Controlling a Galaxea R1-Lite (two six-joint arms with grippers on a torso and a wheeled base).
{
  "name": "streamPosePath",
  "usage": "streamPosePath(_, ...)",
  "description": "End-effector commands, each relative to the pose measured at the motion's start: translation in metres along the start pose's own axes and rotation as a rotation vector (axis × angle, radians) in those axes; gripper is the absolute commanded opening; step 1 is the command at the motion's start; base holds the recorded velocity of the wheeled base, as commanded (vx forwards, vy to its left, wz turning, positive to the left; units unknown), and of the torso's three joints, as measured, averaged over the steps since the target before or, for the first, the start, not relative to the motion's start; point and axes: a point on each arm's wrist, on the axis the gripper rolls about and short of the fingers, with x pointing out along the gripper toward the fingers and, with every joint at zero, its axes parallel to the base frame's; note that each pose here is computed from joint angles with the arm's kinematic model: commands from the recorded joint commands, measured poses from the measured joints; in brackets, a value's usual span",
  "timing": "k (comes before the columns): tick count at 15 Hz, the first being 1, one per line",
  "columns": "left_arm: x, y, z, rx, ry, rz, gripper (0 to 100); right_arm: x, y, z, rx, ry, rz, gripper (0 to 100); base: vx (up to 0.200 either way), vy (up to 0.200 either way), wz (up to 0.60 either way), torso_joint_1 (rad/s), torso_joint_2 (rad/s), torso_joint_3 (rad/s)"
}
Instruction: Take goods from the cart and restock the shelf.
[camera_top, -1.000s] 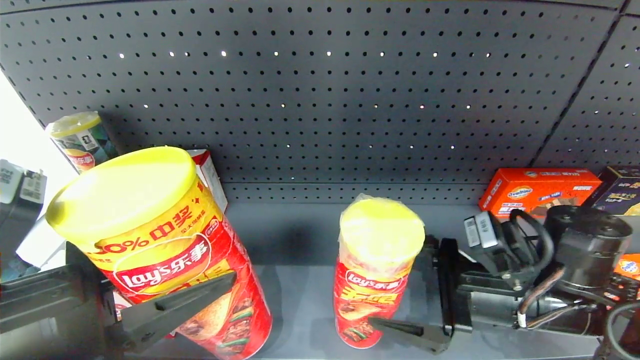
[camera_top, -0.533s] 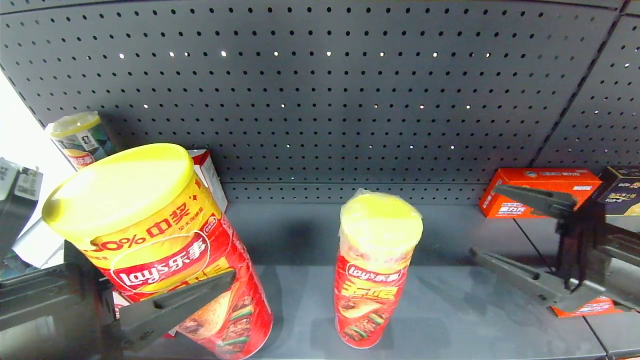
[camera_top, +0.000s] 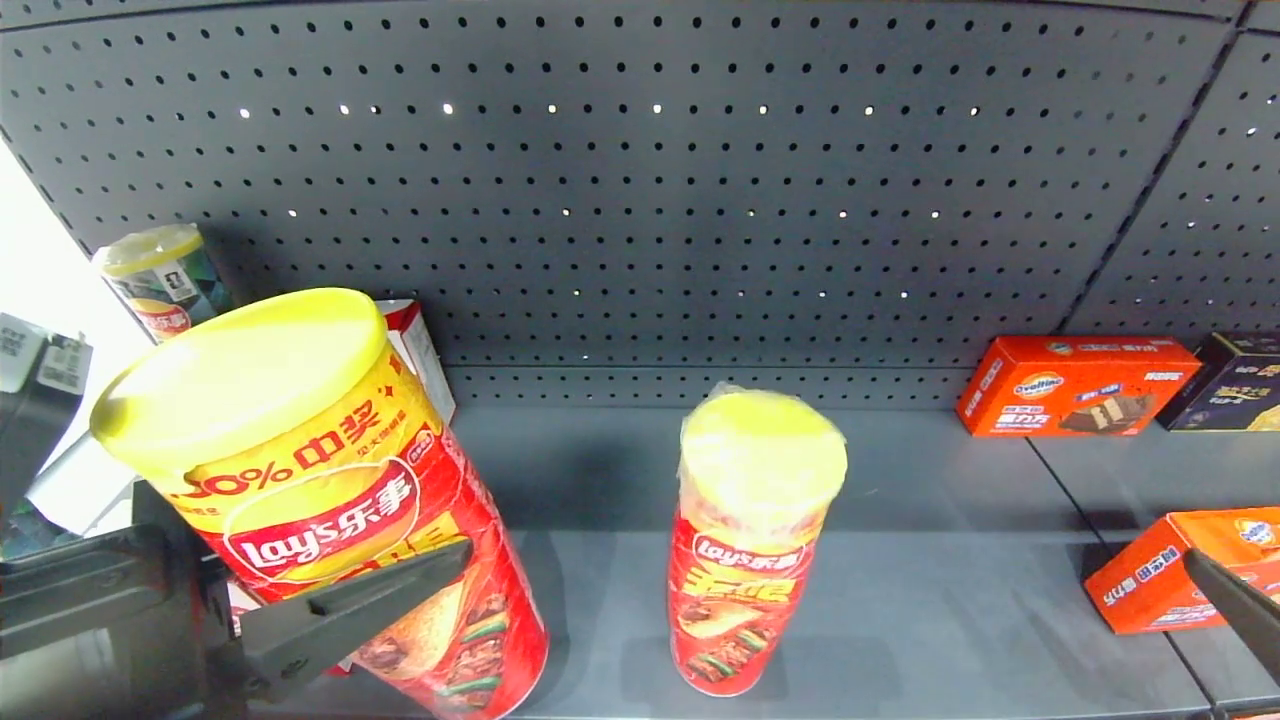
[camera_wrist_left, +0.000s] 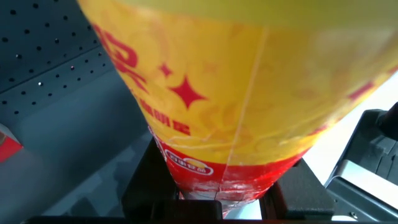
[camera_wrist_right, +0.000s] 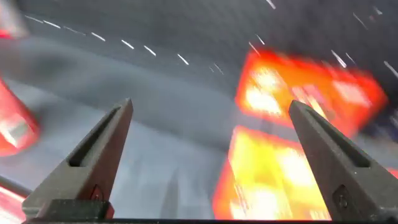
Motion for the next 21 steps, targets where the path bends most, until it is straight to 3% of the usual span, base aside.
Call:
streamPosePath(1,0.001,0.0,0.0,-0.003,0.003,0.002,0,-0.035,0.006,-0.005,-0.004,-0.017,-0.087,100,0.0,0.0,0.0,0.0,0.0,0.0)
streamPosePath(5,0.0,0.004,-0.001,-0.004,0.005,0.023,0,-0.095,0.024,-0.057,0.016,0.125,-0.21,100,0.0,0.0,0.0,0.0,0.0,0.0)
streamPosePath(7,0.0,0.003,-0.004,-0.004,0.012,0.023,0,-0.095,0.022,-0.06,0.012,0.18,-0.308,100,0.0,0.0,0.0,0.0,0.0,0.0)
streamPosePath(8,0.0,0.003,-0.006,-0.005,0.018,0.022,0,-0.096,0.024,-0.065,0.029,0.238,-0.293,100,0.0,0.0,0.0,0.0,0.0,0.0)
streamPosePath(13,-0.001,0.003,-0.008,-0.001,0.023,0.022,0,-0.095,0.024,-0.065,0.035,0.235,-0.289,100,0.0,0.0,0.0,0.0,0.0,0.0)
streamPosePath(16,-0.001,0.003,-0.008,0.0,0.023,0.024,0,-0.096,0.021,-0.065,0.059,0.235,-0.399,100,0.0,0.0,0.0,0.0,0.0,0.0)
streamPosePath(18,-0.002,0.003,-0.008,-0.001,0.021,0.022,0,-0.095,0.025,-0.064,0.1,0.203,-0.227,100,0.0,0.0,0.0,0.0,0.0,0.0)
streamPosePath(21,-0.003,0.003,-0.007,0.0,0.017,0.022,0,-0.096,0.026,-0.071,0.143,0.27,-0.248,100,0.0,0.0,0.0,0.0,0.0,0.0)
